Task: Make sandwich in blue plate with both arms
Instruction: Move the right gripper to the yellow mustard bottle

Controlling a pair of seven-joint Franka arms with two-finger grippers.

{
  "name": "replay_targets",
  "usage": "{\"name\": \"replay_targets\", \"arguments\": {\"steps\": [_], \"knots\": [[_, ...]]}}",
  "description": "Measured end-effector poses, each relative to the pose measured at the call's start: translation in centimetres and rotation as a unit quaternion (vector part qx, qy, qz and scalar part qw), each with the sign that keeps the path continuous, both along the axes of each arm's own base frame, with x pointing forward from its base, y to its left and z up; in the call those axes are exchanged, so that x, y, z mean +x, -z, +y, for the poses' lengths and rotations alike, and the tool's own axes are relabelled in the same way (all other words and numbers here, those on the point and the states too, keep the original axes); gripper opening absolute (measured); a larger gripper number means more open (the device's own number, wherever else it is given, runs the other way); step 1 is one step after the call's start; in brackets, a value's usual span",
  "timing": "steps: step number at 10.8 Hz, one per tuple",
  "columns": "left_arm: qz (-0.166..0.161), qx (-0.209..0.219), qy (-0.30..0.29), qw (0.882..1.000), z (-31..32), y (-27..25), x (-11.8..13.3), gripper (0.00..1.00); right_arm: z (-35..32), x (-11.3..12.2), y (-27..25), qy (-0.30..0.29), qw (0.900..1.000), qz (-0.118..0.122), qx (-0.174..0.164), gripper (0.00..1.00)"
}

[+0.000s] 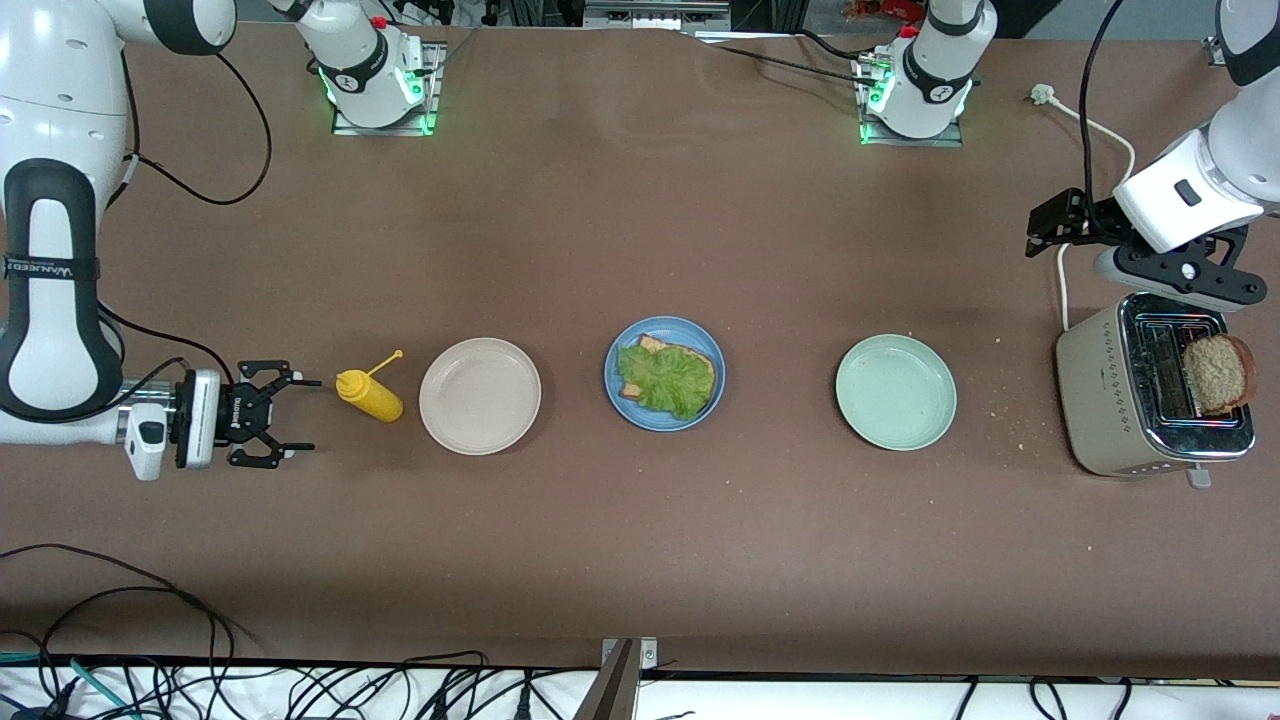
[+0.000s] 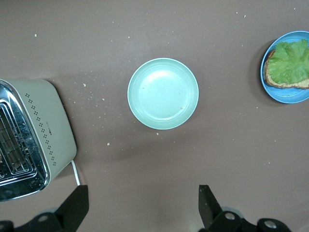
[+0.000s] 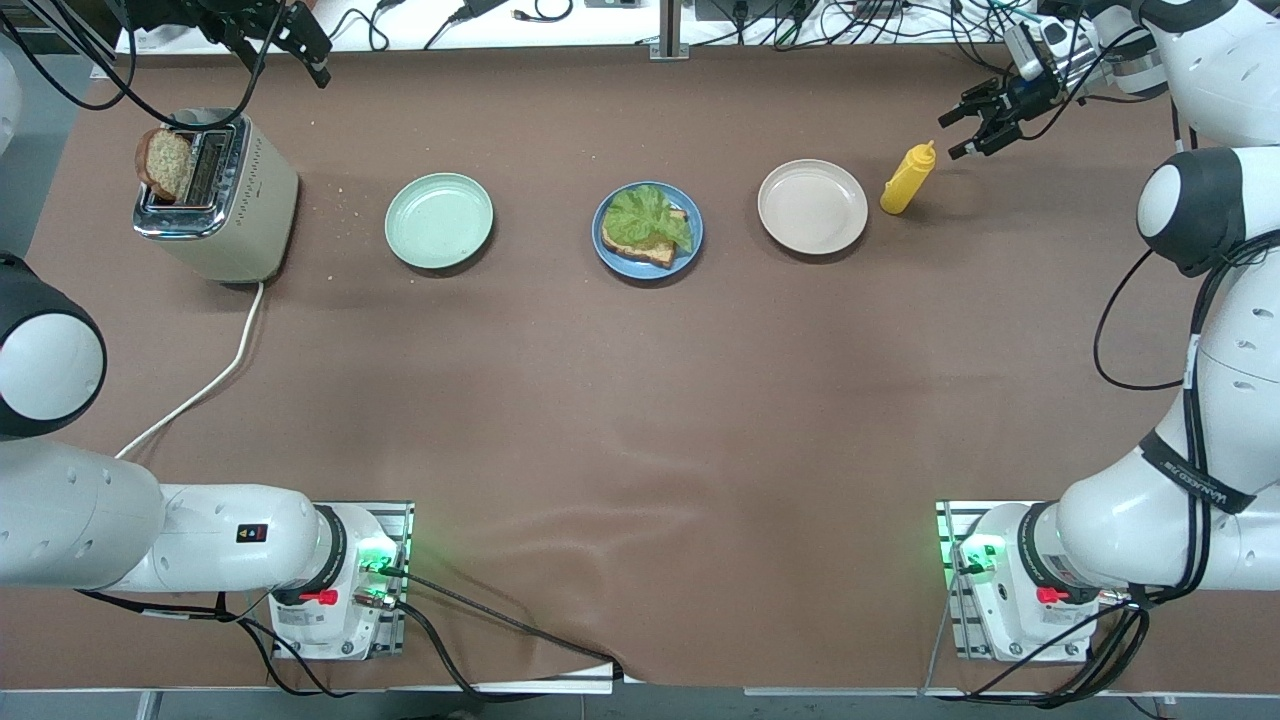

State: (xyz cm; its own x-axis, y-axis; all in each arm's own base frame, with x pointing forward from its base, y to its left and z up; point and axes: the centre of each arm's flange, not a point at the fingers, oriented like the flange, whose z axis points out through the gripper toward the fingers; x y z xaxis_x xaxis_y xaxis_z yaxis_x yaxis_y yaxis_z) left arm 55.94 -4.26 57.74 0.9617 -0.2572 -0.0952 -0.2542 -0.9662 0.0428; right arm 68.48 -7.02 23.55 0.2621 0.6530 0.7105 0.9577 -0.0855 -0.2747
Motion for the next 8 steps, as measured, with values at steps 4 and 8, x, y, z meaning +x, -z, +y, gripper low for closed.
{"name": "replay_targets", "arguments": {"steps": [4, 8], "knots": [[0.0, 0.0, 0.0, 1.0, 0.0, 0.0, 0.0, 1.0, -2.1, -1.1, 1.1, -0.059, 0.996, -0.055, 0.029, 1.0], [0.0, 0.0, 0.0, 1.0, 0.0, 0.0, 0.0, 1.0, -2.6, -3.6, 7.7, -0.105, 0.986, -0.07, 0.109, 1.0]]}}
